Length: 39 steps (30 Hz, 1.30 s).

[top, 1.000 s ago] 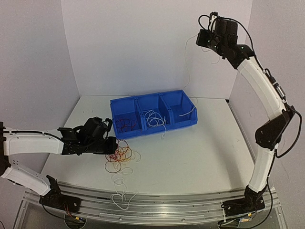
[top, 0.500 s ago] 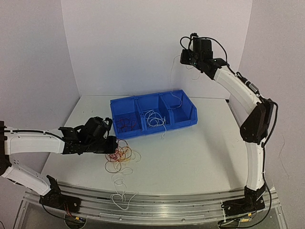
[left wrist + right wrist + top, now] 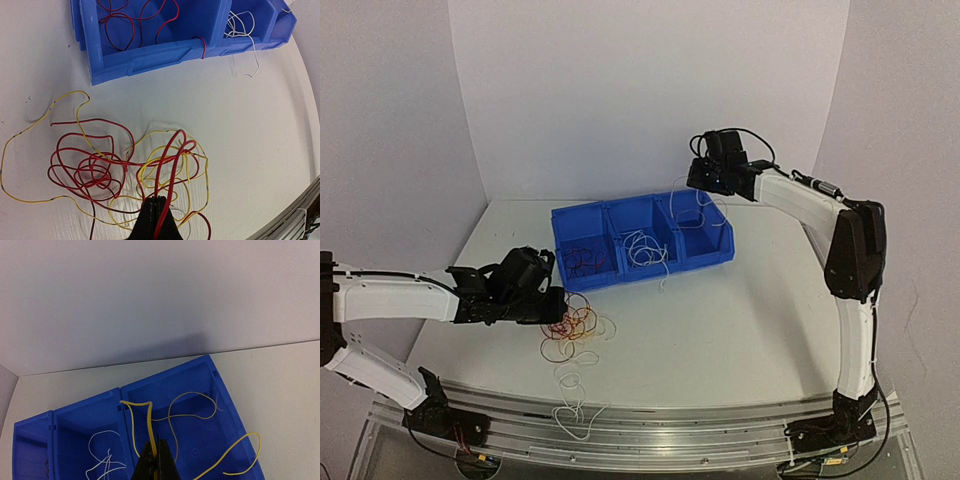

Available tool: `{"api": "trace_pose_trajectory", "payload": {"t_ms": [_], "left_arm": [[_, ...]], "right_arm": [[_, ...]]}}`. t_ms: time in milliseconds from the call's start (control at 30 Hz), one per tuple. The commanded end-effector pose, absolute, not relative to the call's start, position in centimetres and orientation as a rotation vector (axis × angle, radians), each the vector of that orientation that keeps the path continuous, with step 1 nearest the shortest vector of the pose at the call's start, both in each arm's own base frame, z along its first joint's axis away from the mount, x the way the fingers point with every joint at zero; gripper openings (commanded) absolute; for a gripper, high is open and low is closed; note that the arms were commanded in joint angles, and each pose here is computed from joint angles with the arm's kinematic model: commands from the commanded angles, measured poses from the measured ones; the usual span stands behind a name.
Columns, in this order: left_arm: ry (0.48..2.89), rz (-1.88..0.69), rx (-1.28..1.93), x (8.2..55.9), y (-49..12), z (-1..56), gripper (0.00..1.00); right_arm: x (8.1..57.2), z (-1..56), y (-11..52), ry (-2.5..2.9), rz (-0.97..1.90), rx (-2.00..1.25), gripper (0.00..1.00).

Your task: Untangle the cables

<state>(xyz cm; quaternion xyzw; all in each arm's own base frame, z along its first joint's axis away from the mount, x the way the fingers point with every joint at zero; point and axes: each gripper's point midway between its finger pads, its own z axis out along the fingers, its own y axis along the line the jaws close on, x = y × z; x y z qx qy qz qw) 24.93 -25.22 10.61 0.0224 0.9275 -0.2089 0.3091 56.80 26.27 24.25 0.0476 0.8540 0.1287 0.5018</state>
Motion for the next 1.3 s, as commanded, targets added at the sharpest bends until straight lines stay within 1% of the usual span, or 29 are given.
{"api": "trace_pose_trajectory", "payload": {"t_ms": [0, 167, 267, 367, 400, 433, 500, 533, 600, 700, 767, 833, 900, 967, 1067, 1167, 1267], "left_arm": [[2.453, -0.58, 0.034, 25.1, -25.9, 11.1, 0.0], [2.46, -0.6, 0.014, 24.8, -25.7, 10.8, 0.0], [2.469, -0.6, 0.005, 24.6, -25.6, 10.6, 0.0], [2.467, -0.613, 0.001, 24.5, -25.7, 10.8, 0.0], [2.463, -0.62, 0.002, 24.6, -25.7, 11.0, 0.0], [2.457, -0.628, 0.004, 24.6, -25.8, 11.2, 0.0], [2.448, -0.651, 0.015, 24.5, -26.1, 11.6, 0.0], [2.443, -0.668, 0.025, 24.5, -26.3, 11.9, 0.0], [2.428, -0.706, 0.05, 24.4, -26.9, 12.7, 0.0], [2.404, -0.757, 0.085, 24.3, -27.6, 13.7, 0.0], [2.391, -0.779, 0.098, 24.3, -27.9, 14.1, 0.0], [2.382, -0.801, 0.114, 24.3, -28.3, 14.3, 0.0], [2.381, -0.824, 0.138, 24.1, -28.7, 14.5, 0.0], [2.37, -0.851, 0.16, 24.0, -29.3, 14.7, 0.0], [2.36, -0.915, 0.223, 23.4, -30.6, 15.2, 0.0], [2.342, -0.951, 0.273, 23.1, -31.9, 15.6, 0.0], [2.339, -0.965, 0.304, 22.9, -32.9, 15.6, 0.0]], "right_arm": [[57.6, 24.3, 27.8, 2.029, 0.45, 0.189, 0.0], [58.3, 20.4, 25.1, 2.057, 0.318, 0.318, 0.0], [58.4, 18.6, 24.1, 2.079, 0.324, 0.395, 0.0], [58.1, 17.6, 23.9, 2.103, 0.313, 0.391, 0.0], [57.8, 17.4, 23.8, 2.111, 0.309, 0.387, 0.02], [57.5, 17.2, 23.7, 2.119, 0.306, 0.383, 0.06], [56.9, 17.9, 23.3, 2.118, 0.301, 0.375, 0.22], [56.6, 18.5, 23.2, 2.113, 0.304, 0.367, 0.31], [56.1, 20.9, 23.4, 2.094, 0.324, 0.318, 0.44], [54.6, 23.7, 23.6, 2.085, 0.364, 0.251, 0.59], [53.2, 24.7, 23.2, 2.097, 0.363, 0.2, 0.65], [51.4, 25.9, 22.6, 2.094, 0.357, 0.161, 0.76], [49.6, 25.5, 22.2, 2.125, 0.35, 0.099, 0.8], [47.4, 25.1, 22.9, 2.16, 0.398, -0.028, 0.8], [42.5, 23.7, 25.8, 2.222, 0.601, -0.263, 0.81], [36.0, 21.1, 30.6, 2.261, 0.791, -0.577, 0.8], [29.2, 17.2, 35.1, 2.28, 0.873, -0.897, 0.8]]}}
